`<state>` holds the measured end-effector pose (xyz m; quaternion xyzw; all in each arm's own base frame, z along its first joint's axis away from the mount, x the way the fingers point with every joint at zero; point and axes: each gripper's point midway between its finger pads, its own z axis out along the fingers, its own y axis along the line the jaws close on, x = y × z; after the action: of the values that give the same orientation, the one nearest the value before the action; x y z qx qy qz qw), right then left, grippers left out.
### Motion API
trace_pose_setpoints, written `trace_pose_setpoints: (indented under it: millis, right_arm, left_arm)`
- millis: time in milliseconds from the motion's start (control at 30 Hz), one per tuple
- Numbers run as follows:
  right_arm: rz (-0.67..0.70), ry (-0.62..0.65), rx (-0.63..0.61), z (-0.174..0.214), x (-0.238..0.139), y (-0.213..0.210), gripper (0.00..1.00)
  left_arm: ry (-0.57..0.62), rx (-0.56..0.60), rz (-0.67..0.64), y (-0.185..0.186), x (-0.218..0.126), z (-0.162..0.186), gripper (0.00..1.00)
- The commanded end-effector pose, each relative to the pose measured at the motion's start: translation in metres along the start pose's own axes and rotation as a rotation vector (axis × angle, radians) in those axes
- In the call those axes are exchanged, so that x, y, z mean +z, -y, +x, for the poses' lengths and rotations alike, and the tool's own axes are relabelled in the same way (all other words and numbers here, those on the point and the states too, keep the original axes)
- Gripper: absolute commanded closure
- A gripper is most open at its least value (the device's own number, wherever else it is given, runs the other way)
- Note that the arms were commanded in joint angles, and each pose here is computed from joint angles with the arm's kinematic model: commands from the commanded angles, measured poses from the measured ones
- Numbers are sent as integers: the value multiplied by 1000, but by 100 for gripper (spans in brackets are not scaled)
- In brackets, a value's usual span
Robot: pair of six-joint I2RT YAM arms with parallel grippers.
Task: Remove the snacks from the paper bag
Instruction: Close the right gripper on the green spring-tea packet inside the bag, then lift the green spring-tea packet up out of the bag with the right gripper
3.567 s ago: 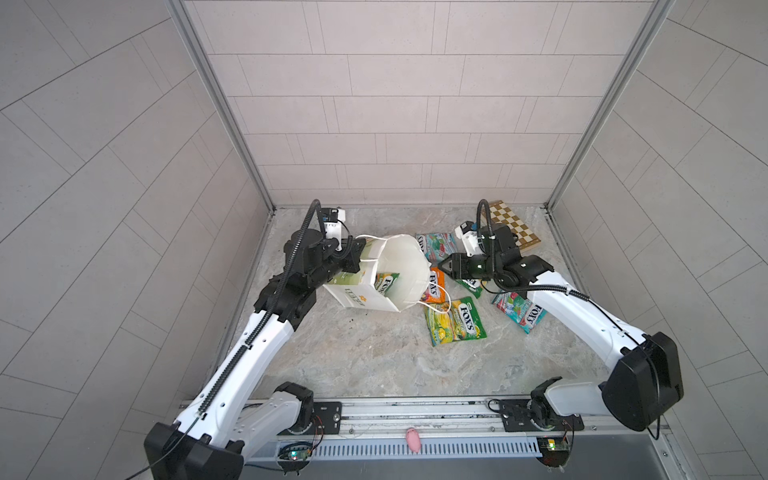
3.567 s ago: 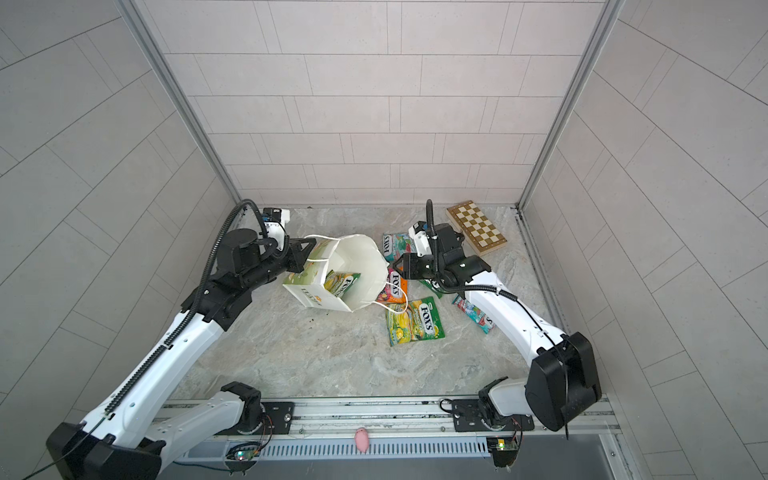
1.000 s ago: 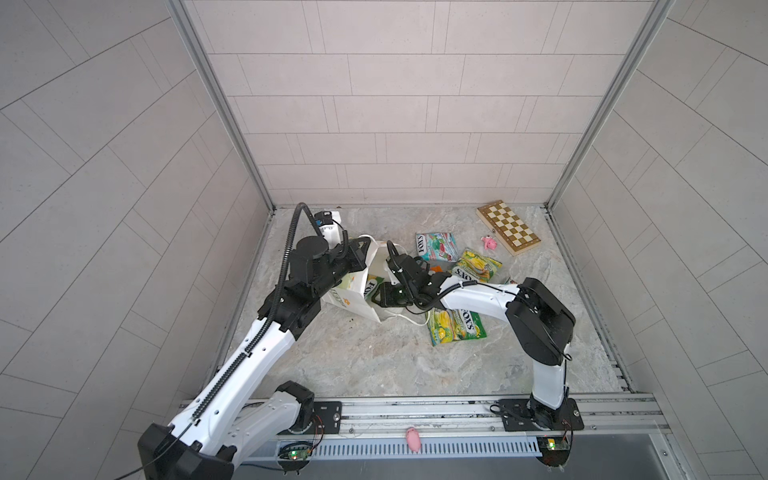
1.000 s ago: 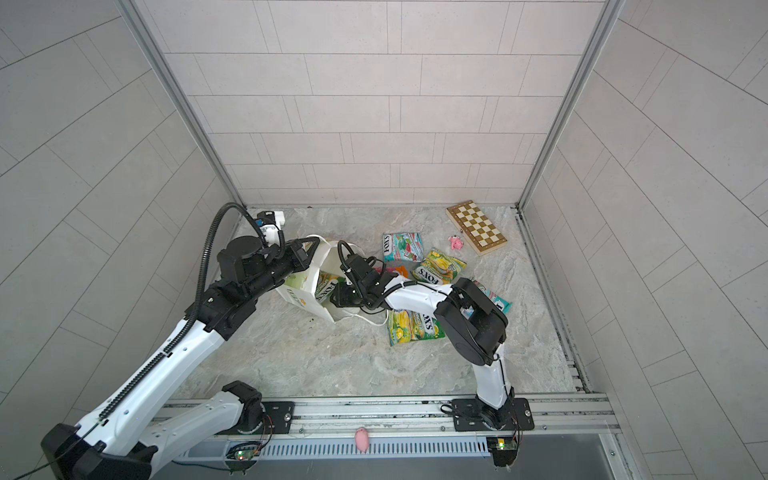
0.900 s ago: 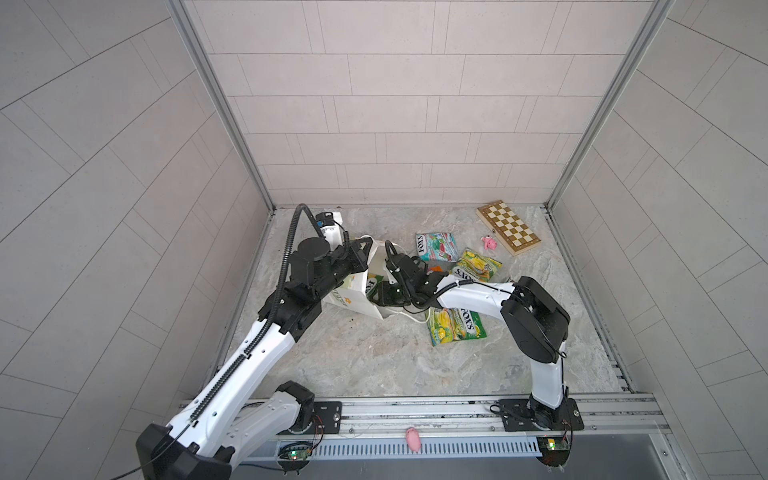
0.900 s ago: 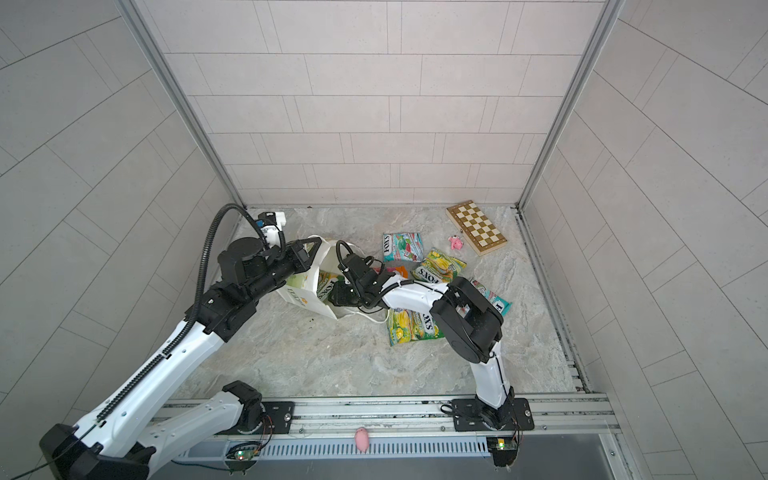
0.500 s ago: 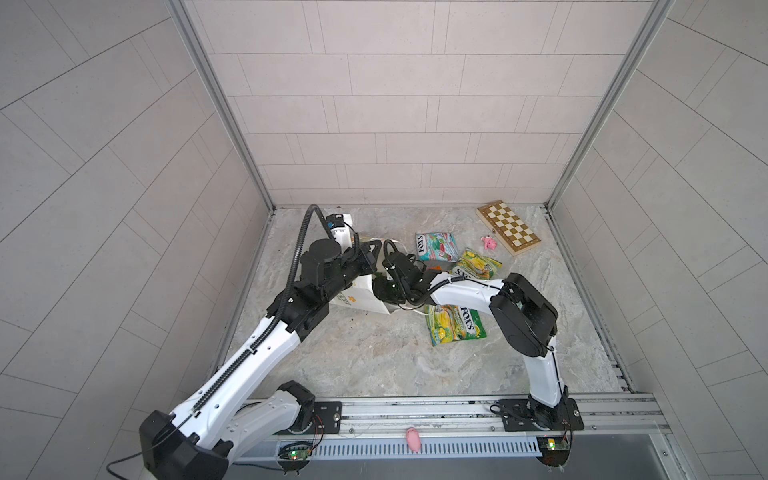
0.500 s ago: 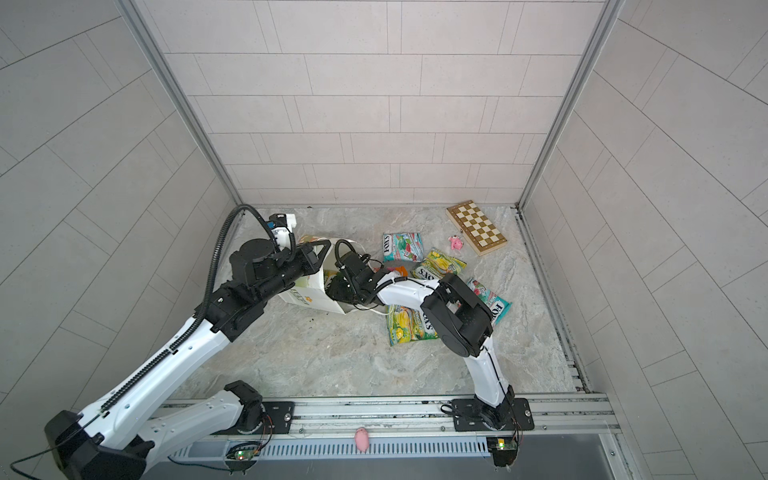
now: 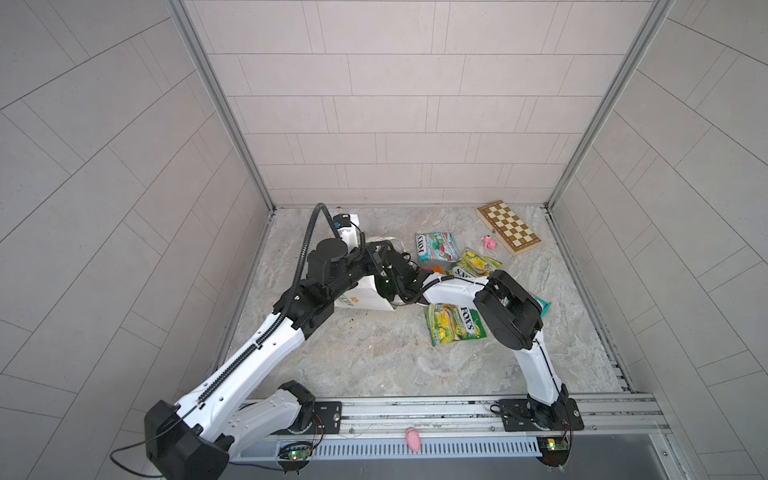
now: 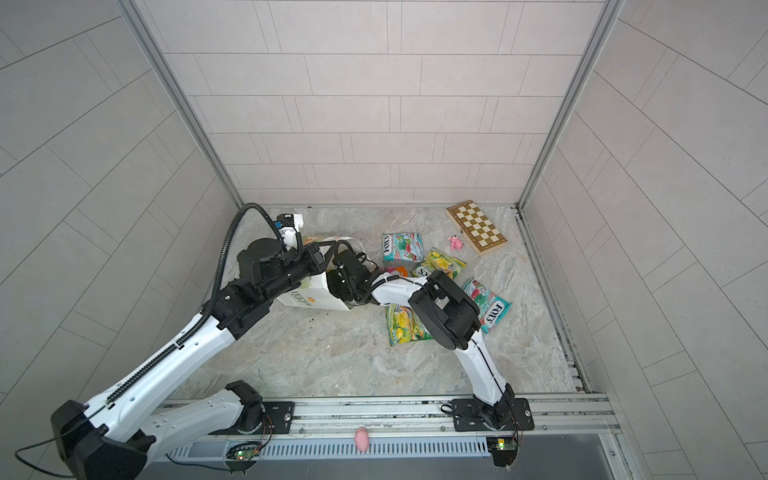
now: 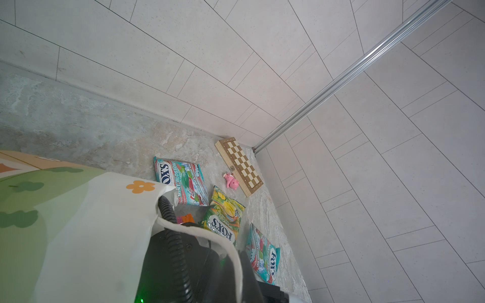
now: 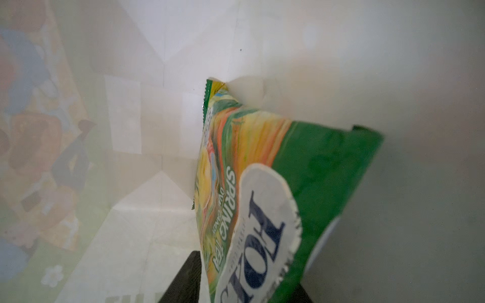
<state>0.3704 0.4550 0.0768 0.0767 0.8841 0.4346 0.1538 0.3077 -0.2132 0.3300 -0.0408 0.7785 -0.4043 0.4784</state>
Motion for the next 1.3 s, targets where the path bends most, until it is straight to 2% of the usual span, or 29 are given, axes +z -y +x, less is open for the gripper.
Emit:
trace_pose_setpoints:
  millis: [0, 100, 267, 633, 1033, 1267]
  right_arm:
    - [-30, 15, 33, -6, 8, -5, 61]
    - [-50, 12, 25, -7, 9, -10, 72]
    - [-93, 12, -17, -7, -4, -24, 99]
    - [-150, -5, -86, -4, -58, -40, 100]
    - [-111, 21, -205, -7, -109, -61, 100]
    - [-145, 52, -271, -10, -141, -83, 100]
  left_arm:
    - [63, 5, 101, 33, -12, -24, 100]
    - [66, 15, 104, 35, -14, -26, 100]
    - [91, 60, 17, 19, -22, -28, 100]
    - [161, 145, -232, -29, -43, -32, 100]
    - [144, 182, -289, -40, -46, -29, 100]
    - [135, 186, -313, -45, -45, -27, 100]
